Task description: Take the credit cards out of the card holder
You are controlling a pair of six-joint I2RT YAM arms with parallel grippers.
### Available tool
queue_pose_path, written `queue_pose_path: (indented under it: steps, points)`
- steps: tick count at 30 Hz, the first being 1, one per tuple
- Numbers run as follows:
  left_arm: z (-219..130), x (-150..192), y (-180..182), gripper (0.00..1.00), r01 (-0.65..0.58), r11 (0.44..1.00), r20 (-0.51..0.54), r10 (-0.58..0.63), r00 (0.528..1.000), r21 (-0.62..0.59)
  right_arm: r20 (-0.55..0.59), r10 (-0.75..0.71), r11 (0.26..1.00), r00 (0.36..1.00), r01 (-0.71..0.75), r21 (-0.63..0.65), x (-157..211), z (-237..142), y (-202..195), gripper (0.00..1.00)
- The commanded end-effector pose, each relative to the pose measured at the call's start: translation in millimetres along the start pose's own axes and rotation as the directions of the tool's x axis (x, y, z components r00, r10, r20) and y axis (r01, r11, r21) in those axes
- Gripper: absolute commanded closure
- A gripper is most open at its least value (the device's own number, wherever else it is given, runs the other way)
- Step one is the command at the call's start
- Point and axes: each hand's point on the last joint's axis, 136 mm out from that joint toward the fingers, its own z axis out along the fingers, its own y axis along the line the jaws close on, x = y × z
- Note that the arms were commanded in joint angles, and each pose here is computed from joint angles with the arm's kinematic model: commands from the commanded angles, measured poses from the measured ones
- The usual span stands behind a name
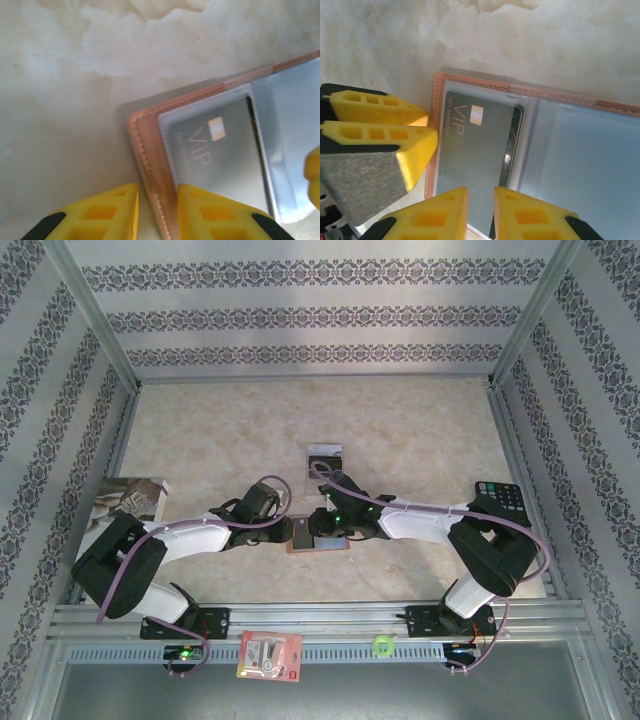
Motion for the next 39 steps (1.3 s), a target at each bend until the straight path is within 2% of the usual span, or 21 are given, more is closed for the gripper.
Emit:
queue_pose_path:
  steps: [1,8,11,23,30,39]
  points:
    - [2.3,-1.7,15.4,0.73,-0.025,0.997,-0.006,0.025,1.000,-0.079,-0.012,-0.029,0.999,1.000,0.028,-0.019,0.3,4.5,9.1,0.78]
    - [10.2,11.2,25.0,0.78,-0.011,0.995,-0.040,0.007,0.999,-0.096,-0.027,-0.019,1.000,0.999,0.020,0.023,2.1,9.0,-0.9,0.78]
    - [12.5,16.0,28.7,0.84,-0.004,0.995,-0.049,-0.001,0.999,-0.098,-0.030,-0.012,1.000,0.999,0.012,0.017,0.9,9.8,-1.9,0.78]
    - [22.6,25.1,32.5,0.92,0.009,0.996,-0.083,-0.016,0.996,-0.084,-0.040,0.025,1.000,0.999,-0.025,0.000,0.3,16.4,-2.1,0.78]
    - [20.3,27.0,29.2,0.94,0.025,0.998,-0.081,-0.030,0.996,-0.062,-0.054,0.060,0.998,0.997,-0.058,0.038,4.8,22.1,-13.5,0.79]
    - [20.8,31.2,26.5,0.99,0.043,0.998,-0.089,-0.047,0.995,-0.037,-0.070,0.080,0.997,0.994,-0.081,-0.008,7.4,29.3,-7.5,0.77]
